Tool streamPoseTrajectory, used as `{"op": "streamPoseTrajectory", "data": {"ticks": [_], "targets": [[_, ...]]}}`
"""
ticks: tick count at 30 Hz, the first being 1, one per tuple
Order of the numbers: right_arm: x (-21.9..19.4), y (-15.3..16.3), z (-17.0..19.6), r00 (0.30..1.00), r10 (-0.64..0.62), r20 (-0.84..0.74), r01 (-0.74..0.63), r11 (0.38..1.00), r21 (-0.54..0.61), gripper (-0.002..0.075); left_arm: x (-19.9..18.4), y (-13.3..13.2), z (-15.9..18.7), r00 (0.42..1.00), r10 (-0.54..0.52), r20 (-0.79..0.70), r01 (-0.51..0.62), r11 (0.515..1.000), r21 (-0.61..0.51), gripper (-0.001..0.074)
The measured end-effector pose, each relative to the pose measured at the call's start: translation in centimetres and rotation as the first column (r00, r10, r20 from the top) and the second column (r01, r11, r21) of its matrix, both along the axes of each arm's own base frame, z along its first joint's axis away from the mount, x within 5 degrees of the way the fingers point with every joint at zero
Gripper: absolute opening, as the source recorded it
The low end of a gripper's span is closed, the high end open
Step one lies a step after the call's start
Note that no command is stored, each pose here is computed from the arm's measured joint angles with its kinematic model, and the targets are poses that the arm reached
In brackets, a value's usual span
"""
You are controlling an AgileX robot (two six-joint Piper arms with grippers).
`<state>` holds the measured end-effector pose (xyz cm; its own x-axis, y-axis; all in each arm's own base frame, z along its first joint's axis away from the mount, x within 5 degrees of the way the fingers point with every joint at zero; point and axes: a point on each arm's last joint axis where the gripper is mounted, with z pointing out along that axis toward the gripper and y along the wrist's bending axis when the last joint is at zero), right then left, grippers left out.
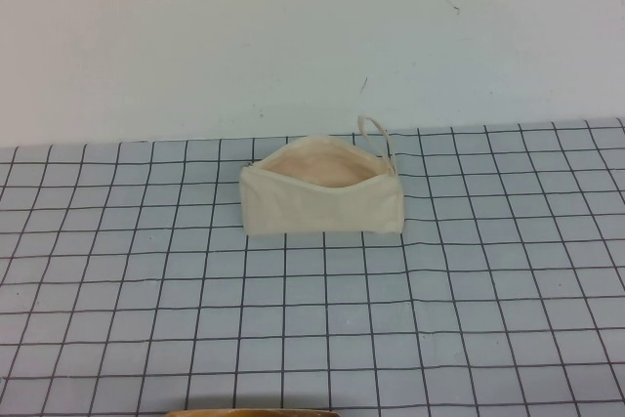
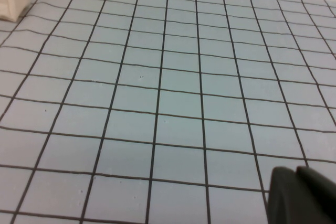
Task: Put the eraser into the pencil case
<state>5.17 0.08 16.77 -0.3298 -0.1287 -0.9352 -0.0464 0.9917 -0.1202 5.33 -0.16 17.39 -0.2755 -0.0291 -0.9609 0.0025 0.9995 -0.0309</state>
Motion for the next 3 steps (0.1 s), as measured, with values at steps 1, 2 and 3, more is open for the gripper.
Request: {"op": "streamPoseTrajectory", "data": {"ticks": [1, 2, 3], "targets": [[0.0, 0.0, 0.0, 1.0, 0.0, 0.0, 0.0, 1.0, 0.0, -0.0001, 0.0, 0.0, 0.0, 1.0, 0.0, 0.0, 0.0, 1.0, 0.0, -0.0001], [0.0, 0.0, 0.0, 1.0, 0.0, 0.0, 0.0, 1.0, 0.0, -0.0001, 0.0, 0.0, 0.0, 1.0, 0.0, 0.0, 0.0, 1.0, 0.0, -0.0001], [0.0, 0.0, 0.0, 1.0, 0.0, 0.0, 0.0, 1.0, 0.0, -0.0001, 0.0, 0.0, 0.0, 1.0, 0.0, 0.0, 0.0, 1.0, 0.0, -0.0001]]}}
